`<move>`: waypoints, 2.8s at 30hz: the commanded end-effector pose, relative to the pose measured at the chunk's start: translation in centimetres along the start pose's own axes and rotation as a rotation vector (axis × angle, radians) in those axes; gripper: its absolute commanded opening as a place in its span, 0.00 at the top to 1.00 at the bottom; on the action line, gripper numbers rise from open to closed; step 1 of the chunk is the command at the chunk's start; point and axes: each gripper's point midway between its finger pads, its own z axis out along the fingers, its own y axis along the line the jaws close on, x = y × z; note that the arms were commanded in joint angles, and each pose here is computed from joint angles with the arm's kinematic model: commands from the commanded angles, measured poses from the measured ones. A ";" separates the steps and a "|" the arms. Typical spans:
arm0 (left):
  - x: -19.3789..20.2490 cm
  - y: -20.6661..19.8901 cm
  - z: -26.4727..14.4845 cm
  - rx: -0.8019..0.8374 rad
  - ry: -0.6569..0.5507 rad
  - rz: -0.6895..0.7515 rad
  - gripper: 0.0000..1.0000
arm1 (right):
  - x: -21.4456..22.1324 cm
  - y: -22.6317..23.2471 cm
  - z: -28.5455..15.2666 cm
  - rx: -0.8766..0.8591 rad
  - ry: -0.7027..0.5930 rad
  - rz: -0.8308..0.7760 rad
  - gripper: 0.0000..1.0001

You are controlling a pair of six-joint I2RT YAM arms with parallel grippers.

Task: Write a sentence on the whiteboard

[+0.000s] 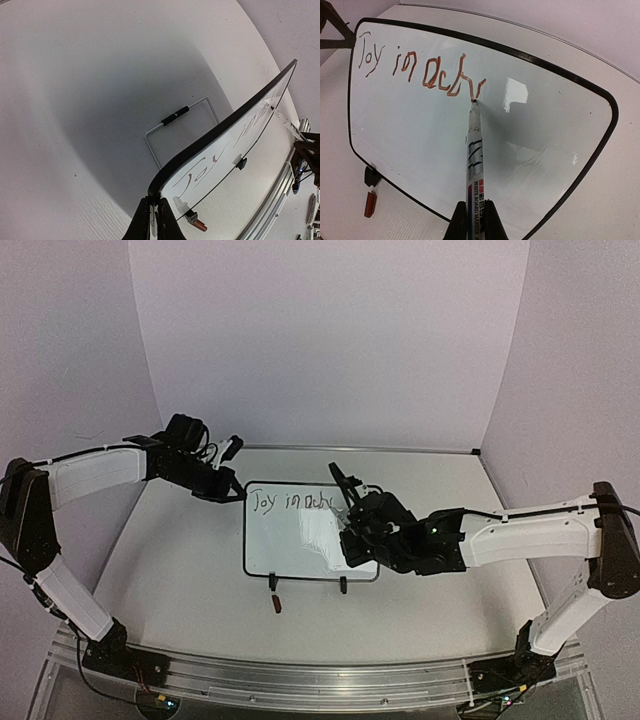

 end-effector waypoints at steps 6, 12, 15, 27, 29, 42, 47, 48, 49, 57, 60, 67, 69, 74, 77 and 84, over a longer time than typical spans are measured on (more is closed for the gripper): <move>-1.6 -0.9 -1.3 0.010 -0.070 0.036 1.00 | -2.1 0.0 -2.0 0.007 -0.058 0.025 1.00; -1.6 -1.0 -1.6 0.012 -0.074 0.045 1.00 | -4.1 -0.9 -3.2 0.040 -0.118 0.052 1.00; -1.7 -1.2 -1.8 0.013 -0.078 0.041 0.96 | -4.5 -1.0 -3.2 0.058 -0.128 0.046 1.00; -2.0 -1.4 -2.2 0.017 -0.086 0.023 0.66 | -4.4 -0.1 -1.4 0.075 -0.107 -0.002 1.00; -2.1 -1.4 -2.4 0.015 -0.096 0.024 0.62 | -4.2 0.0 -1.0 0.069 -0.098 -0.001 1.00; -1.7 -1.7 -1.3 0.068 -0.069 0.001 0.57 | -3.4 -0.5 0.1 0.059 -0.077 0.012 1.00; -1.5 -1.7 -0.7 0.084 -0.053 -0.007 0.62 | -3.2 -0.8 0.6 0.060 -0.069 0.016 1.00; -1.4 -1.7 -0.6 0.085 -0.051 -0.009 0.63 | -3.1 -0.8 0.7 0.060 -0.067 0.017 1.00; -1.4 -1.7 -0.6 0.087 -0.051 -0.009 0.65 | -3.1 -0.8 0.8 0.058 -0.065 0.018 1.00; -1.3 -1.8 -0.3 0.096 -0.044 -0.009 0.76 | -2.8 -0.9 1.4 0.059 -0.053 0.019 1.00; -1.2 -1.8 -0.3 0.098 -0.042 -0.010 0.78 | -2.9 -0.9 1.3 0.060 -0.055 0.021 1.00; -1.2 -1.4 -0.2 0.080 -0.040 -0.013 0.80 | -3.9 -1.0 -1.0 0.017 -0.097 0.022 1.00; -1.2 -1.3 -0.2 0.075 -0.038 -0.015 0.81 | -3.6 -0.7 -1.8 0.005 -0.102 0.005 1.00; -1.1 -1.2 0.0 0.071 -0.034 -0.017 0.84 | -2.5 -1.4 -2.6 0.017 -0.100 0.023 1.00; -1.0 -1.1 0.1 0.070 -0.031 -0.020 0.86 | -2.1 -1.6 -2.4 0.031 -0.093 0.030 1.00; -0.9 -1.1 0.1 0.069 -0.028 -0.021 0.88 | -1.3 -1.5 -1.6 0.045 -0.070 0.018 1.00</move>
